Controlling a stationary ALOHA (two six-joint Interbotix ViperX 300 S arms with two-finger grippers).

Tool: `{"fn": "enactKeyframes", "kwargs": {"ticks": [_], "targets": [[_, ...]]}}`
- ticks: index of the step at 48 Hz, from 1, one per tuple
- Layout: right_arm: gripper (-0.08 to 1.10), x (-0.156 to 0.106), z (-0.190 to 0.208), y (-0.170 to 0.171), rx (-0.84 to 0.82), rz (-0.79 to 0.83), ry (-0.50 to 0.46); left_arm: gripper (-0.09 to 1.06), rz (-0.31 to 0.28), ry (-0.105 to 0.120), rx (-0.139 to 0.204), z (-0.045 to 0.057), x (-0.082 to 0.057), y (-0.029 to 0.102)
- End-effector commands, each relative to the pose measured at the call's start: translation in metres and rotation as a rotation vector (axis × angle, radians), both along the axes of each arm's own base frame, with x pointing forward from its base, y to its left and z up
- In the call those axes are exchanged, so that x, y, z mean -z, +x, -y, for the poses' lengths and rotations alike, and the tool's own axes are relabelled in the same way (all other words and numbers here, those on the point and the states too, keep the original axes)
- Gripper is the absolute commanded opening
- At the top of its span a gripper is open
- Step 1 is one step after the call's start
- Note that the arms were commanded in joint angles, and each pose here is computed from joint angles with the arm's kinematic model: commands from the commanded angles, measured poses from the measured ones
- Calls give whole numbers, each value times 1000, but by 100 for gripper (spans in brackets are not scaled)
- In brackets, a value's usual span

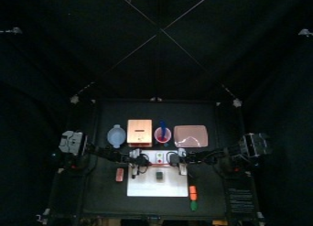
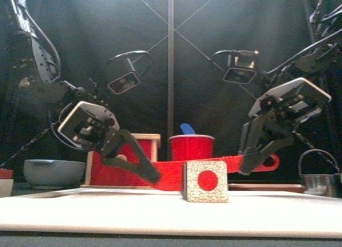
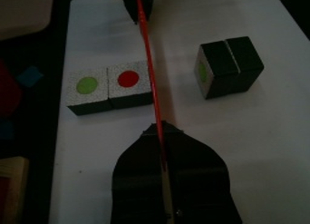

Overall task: Cut the sushi into 4 pieces with the knife
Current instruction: Cut the sushi into 4 pieces

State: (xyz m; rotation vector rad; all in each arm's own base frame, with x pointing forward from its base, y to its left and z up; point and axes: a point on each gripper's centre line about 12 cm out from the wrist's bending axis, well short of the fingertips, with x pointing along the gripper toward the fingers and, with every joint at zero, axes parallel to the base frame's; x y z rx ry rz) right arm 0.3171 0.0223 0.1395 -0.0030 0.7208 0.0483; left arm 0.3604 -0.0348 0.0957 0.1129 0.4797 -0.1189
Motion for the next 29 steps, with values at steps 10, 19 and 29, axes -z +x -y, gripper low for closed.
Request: {"fn": "enactKeyframes", "kwargs": {"ticks": [10,19,29], "targets": [[11,-38,-24,-1,-57,118,33,20,84,10,137,41,-26,1],[11,-32,-29,-2,-60,102,47,20,73,20,157,44,-22,1],[11,-20,-31,0,-54,66,51,20,67,22,170,49,-19,2]]}}
